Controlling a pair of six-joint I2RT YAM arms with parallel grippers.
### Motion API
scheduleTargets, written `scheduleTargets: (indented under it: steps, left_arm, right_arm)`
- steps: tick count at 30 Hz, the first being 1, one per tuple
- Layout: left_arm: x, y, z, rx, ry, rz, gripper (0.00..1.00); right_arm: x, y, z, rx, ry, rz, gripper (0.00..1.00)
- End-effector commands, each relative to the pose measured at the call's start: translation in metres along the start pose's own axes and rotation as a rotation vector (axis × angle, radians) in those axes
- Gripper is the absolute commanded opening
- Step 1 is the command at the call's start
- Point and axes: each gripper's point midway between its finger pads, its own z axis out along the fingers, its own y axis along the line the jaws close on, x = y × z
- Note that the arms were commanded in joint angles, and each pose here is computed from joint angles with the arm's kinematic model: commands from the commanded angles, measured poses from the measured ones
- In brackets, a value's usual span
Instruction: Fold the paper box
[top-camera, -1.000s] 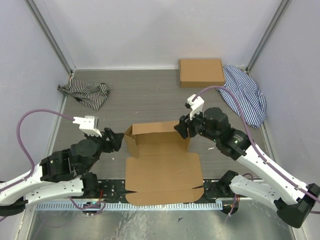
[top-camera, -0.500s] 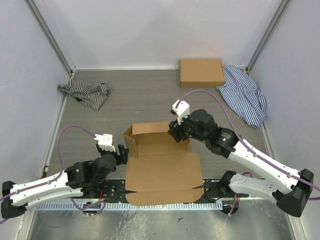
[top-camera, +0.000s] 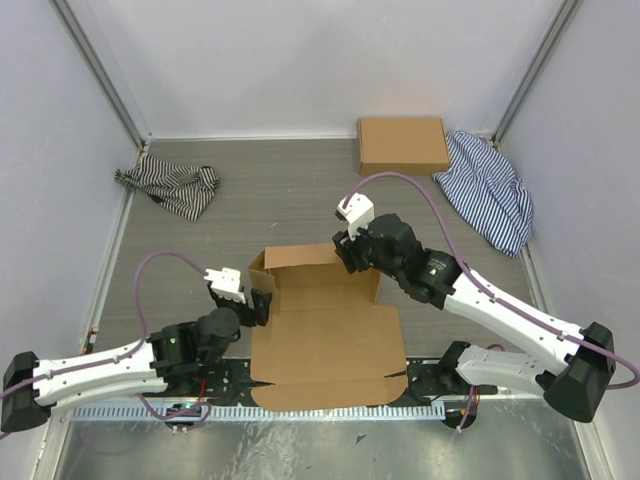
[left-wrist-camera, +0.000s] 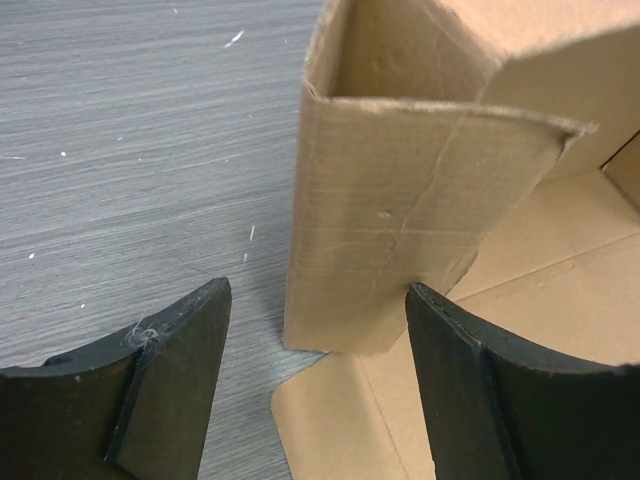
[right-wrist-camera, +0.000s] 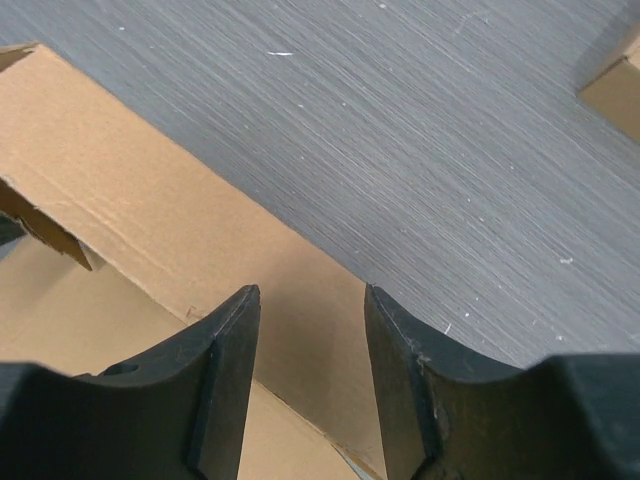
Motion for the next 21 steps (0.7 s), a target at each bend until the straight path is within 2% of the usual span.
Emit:
scheduleTargets:
  steps: [1, 5, 8, 14, 21]
  left_arm:
    - [-0.008, -0.020, 0.008, 0.039, -0.013, 0.006, 0.77]
    - [-0.004, -0.026, 0.011, 0.041, 0.018, 0.035, 0.77]
    - [-0.002, -0.027, 0.013, 0.045, 0.018, 0.036, 0.77]
    - [-0.008, -0.028, 0.012, 0.054, -0.002, 0.031, 0.76]
    - [-0.009, -0.026, 0.011, 0.050, 0.000, 0.045, 0.75]
  right_arm:
    - [-0.040, -0.025, -0.011, 0.150, -0.144, 0.104, 0.49]
    - [-0.059, -0.059, -0.030, 0.318, -0.247, 0.190, 0.42]
    - [-0.075, -0.067, -0.019, 0.289, -0.240, 0.210, 0.42]
    - [-0.091, -0.050, 0.053, 0.125, -0.039, 0.259, 0.43]
    - [-0.062, -0.023, 0.124, 0.012, 0.185, 0.284, 0.39]
